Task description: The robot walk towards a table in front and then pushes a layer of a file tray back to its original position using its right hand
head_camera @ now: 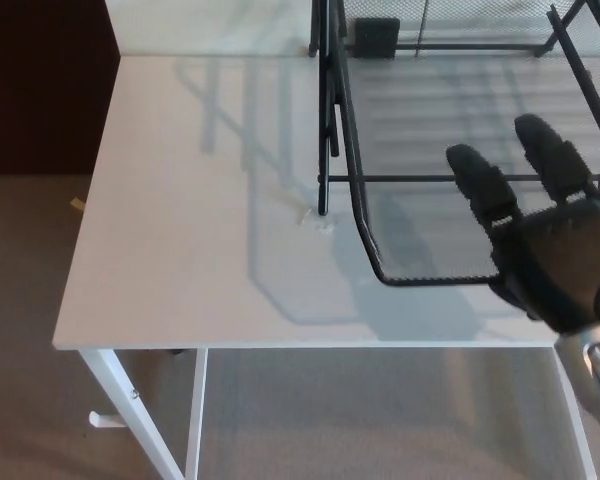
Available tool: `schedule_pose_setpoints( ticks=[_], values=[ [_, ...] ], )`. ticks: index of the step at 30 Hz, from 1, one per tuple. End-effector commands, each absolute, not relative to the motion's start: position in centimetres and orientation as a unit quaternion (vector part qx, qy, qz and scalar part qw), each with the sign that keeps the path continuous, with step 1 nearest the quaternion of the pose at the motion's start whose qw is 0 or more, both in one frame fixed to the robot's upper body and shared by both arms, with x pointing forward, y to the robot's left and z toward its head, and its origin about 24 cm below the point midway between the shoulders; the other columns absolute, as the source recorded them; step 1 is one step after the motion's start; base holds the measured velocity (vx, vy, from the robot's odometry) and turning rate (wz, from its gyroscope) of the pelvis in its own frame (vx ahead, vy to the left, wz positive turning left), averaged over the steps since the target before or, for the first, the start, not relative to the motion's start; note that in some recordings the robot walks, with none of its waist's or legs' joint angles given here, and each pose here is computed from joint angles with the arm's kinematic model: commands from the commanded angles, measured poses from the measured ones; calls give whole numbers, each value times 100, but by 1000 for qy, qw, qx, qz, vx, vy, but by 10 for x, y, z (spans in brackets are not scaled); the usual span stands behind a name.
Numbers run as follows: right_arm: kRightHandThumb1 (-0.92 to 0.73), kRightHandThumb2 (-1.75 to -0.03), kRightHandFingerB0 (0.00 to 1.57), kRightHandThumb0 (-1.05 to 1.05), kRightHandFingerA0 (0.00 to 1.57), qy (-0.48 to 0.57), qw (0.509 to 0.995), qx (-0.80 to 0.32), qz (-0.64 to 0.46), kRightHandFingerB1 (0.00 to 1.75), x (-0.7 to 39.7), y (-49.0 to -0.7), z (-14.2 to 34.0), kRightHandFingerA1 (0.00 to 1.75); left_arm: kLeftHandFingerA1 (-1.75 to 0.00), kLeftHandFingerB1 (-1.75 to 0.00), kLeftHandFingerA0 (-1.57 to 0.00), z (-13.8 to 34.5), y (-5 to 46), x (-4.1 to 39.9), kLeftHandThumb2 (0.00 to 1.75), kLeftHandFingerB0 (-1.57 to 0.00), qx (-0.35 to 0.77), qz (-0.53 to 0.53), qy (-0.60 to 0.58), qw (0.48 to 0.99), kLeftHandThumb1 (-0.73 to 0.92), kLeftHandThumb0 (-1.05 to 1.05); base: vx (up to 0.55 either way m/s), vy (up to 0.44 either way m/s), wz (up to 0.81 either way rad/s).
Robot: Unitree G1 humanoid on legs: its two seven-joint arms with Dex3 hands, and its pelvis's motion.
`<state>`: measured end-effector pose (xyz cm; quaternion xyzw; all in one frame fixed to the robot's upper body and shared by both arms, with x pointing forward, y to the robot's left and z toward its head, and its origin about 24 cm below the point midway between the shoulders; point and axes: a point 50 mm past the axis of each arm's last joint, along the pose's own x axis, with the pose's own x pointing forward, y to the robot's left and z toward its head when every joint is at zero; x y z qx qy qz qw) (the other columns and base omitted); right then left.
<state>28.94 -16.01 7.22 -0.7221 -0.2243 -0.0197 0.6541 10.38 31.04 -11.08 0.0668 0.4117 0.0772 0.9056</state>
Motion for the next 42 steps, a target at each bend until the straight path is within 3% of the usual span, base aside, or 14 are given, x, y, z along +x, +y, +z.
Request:
schedule_pose_setpoints(
  ticks=[1, 2, 3, 4, 5, 8, 10, 14, 15, 16, 29, 30, 31, 42],
  values=[
    [-34, -53, 11, -53, 0, -216, 657, -721, -43, 28, 304, -162, 83, 29, -62, -51, -43, -109, 312, 104, 87, -24, 73, 76, 412, 905, 43, -1, 0, 0, 0],
    [-28, -60, 10, -53, 5, -219, 655, -722, -44, 29, 304, -159, 85, 18, -62, -51, -43, -109, 312, 104, 87, -24, 74, 75, 412, 905, 43, 0, 0, 0, 0],
    [-36, -54, 9, -56, 0, -220, 653, -723, -45, 28, 305, -156, 87, 25, -48, -38, -50, -109, 311, 104, 56, -37, 74, 75, 412, 905, 61, 0, 0, 0, 0],
    [-36, -54, 9, -56, 0, -220, 652, -724, -46, 28, 305, -153, 89, 25, -48, -38, -50, -109, 311, 104, 56, -37, 73, 76, 412, 905, 61, 0, 0, 0, 0],
    [-37, -54, 6, -56, 0, -221, 655, -722, -44, 28, 305, -150, 91, 25, -63, -52, -44, -109, 311, 105, 87, -25, 75, 75, 411, 905, 43, -1, 0, 0, 0],
    [-36, -54, 7, -53, 0, -232, 655, -718, -40, 27, 306, -143, 92, 25, -51, -39, -53, -109, 312, 105, 57, -36, 81, 69, 412, 905, 57, -2, 0, 0, 0],
    [-38, -53, 9, -53, 0, -231, 653, -720, -39, 28, 307, -138, 93, 27, -63, -52, -45, -109, 312, 105, 86, -25, 82, 70, 413, 904, 42, -1, 0, 0, 0],
    [-37, -55, 9, -55, 0, -220, 657, -721, -31, 27, 311, -131, 94, 25, -63, -52, -46, -108, 311, 107, 86, -25, 84, 68, 409, 906, 43, -1, 0, 0, 0],
    [-37, -53, 9, -53, 0, -222, 657, -720, -32, 28, 312, -131, 94, 27, -50, -37, -56, -108, 311, 107, 57, -37, 85, 67, 407, 907, 60, -1, 0, 0, 0],
    [-37, -52, 11, -53, 4, -223, 659, -718, -32, 28, 313, -130, 91, 25, -63, -51, -46, -108, 311, 108, 87, -25, 88, 65, 408, 906, 43, -1, 0, 0, 0],
    [-40, -53, 10, -50, 2, -185, 648, -738, -25, 27, 328, -143, 81, 26, -63, -51, -46, -106, 312, 113, 87, -23, 89, 58, 403, 909, 43, -2, 0, 0, 0],
    [-33, -68, 8, -48, 6, -185, 650, -737, -26, 27, 329, -145, 82, 19, -64, -51, -47, -105, 312, 114, 87, -23, 89, 57, 403, 909, 43, -2, 0, 0, 0],
    [-39, -52, 8, -48, 1, -186, 651, -736, -27, 26, 329, -146, 82, 25, -63, -51, -46, -106, 312, 114, 87, -23, 88, 57, 403, 909, 43, -2, 0, 0, 0],
    [-40, -53, 9, -50, 0, -235, 669, -705, -18, 26, 304, -141, 94, 24, -61, -51, -43, -105, 313, 114, 86, -23, 92, 56, 404, 908, 43, -1, 0, 0, 0]
  ],
)
